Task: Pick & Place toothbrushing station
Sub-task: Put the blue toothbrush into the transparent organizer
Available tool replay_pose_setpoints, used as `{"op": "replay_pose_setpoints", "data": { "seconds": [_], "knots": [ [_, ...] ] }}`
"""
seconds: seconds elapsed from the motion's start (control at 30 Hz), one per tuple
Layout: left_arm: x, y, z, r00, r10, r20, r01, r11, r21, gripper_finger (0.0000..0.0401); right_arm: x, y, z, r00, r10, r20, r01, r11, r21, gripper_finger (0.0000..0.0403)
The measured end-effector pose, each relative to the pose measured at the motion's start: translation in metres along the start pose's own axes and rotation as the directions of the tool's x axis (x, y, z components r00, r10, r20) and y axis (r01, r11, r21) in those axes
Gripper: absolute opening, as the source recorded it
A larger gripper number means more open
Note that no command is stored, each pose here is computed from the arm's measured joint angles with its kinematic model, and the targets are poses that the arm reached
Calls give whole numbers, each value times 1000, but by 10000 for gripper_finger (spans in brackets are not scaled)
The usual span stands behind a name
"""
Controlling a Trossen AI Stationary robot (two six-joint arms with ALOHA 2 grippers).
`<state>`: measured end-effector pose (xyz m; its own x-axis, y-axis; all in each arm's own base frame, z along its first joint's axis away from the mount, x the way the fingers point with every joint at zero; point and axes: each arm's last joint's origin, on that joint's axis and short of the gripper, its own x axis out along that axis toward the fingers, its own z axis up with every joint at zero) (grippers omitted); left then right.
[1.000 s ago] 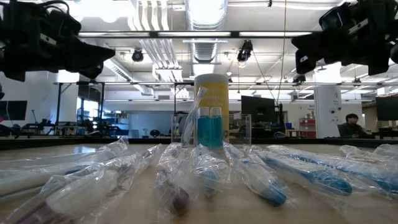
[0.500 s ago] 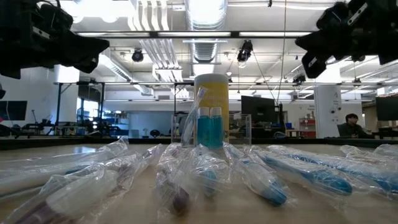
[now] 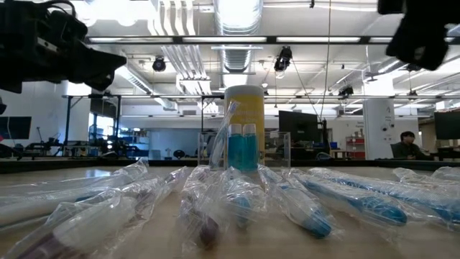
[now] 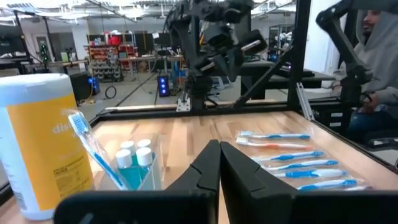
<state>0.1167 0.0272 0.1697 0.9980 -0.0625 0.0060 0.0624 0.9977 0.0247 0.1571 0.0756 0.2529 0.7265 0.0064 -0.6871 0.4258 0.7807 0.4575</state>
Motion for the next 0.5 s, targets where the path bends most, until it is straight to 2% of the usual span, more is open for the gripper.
{"op": "replay_pose_setpoints", "data": {
  "seconds": [0.1, 0.23, 0.33, 0.43, 0.5],
  "knots": [
    [0, 0, -1, 1000, -5, -6, 5, 1000, -3, 4, 2, 12, -18, 994, -100, -33, 103, 992, 79, 8],
    [0, -1, -1, 999, -34, -5, 34, 999, 1, 5, 18, 21, -39, 975, -179, -129, 199, 966, 167, 8],
    [0, -1, -1, 999, -38, -4, 38, 999, -3, 13, 35, 25, -50, 952, -217, -217, 266, 936, 229, 8],
    [0, -1, 0, 999, -39, -4, 39, 999, -9, 16, 51, 27, -59, 933, -257, -254, 330, 891, 311, 10],
    [0, -1, 0, 999, -40, -4, 40, 999, -19, 16, 59, 30, -64, 919, -249, -306, 351, 869, 349, 20]
  ]
}}
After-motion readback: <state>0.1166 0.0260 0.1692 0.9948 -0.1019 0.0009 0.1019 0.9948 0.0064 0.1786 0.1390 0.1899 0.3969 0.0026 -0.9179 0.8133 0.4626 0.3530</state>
